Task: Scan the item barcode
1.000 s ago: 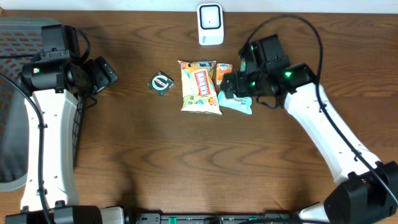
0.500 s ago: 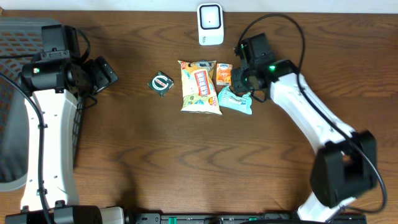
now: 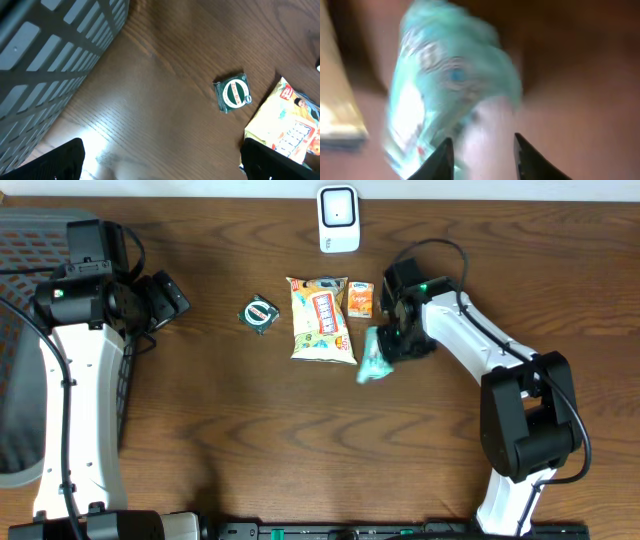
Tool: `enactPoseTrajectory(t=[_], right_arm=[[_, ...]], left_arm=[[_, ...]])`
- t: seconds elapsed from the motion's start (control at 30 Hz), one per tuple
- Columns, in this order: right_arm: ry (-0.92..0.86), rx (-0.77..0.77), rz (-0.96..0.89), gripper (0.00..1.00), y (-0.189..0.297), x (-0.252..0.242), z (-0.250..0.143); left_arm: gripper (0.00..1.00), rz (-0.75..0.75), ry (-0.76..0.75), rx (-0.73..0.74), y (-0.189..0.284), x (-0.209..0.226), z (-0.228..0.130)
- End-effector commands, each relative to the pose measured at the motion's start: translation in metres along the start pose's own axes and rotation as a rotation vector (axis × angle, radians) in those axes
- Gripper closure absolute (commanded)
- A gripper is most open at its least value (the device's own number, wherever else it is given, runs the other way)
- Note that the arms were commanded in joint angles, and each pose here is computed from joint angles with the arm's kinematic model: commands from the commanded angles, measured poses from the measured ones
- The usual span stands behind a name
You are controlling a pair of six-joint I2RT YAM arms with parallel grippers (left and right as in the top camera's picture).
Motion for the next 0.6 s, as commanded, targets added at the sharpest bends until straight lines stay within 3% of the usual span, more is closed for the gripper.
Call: enactPoseTrajectory(t=[0.0, 0.1, 0.2, 0.37, 0.57], right_arm=[[0.03, -0.048, 0.026, 0.59, 0.039, 0.002, -0.003], [0.043, -0.106, 0.044, 0.35, 0.063, 0.004, -0.005], [0.008, -0.171, 0.067, 0.22, 0.073, 0.007, 0.002], [-0.145, -0.189, 0.089, 0.22, 0.069, 0.009, 0.01], [-0.236, -0.163, 0.088, 0.01, 0.06, 0.008, 0.01]], left_arm=[[0.02, 0.004, 0.011, -0.007, 0.002, 0.001, 0.002], [0.02, 0.004, 0.011, -0.007, 0.002, 0.001, 0.002], [0.02, 0.004, 0.011, -0.007, 0.002, 0.001, 0.002], [0.02, 0.004, 0.011, -0.007, 0.002, 0.001, 0.002], [0.02, 0.004, 0.011, -0.007, 0.002, 0.001, 0.002]])
Point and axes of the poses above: each gripper's point midway between its finger pads, its own y axis back along the fingers, its own x axis along the line the jaws close on, z = x × y, the point moved 6 cm from there along y, back along the fingers, and after that the axes turned 8 degrees about -y, right-handed, at the moved point
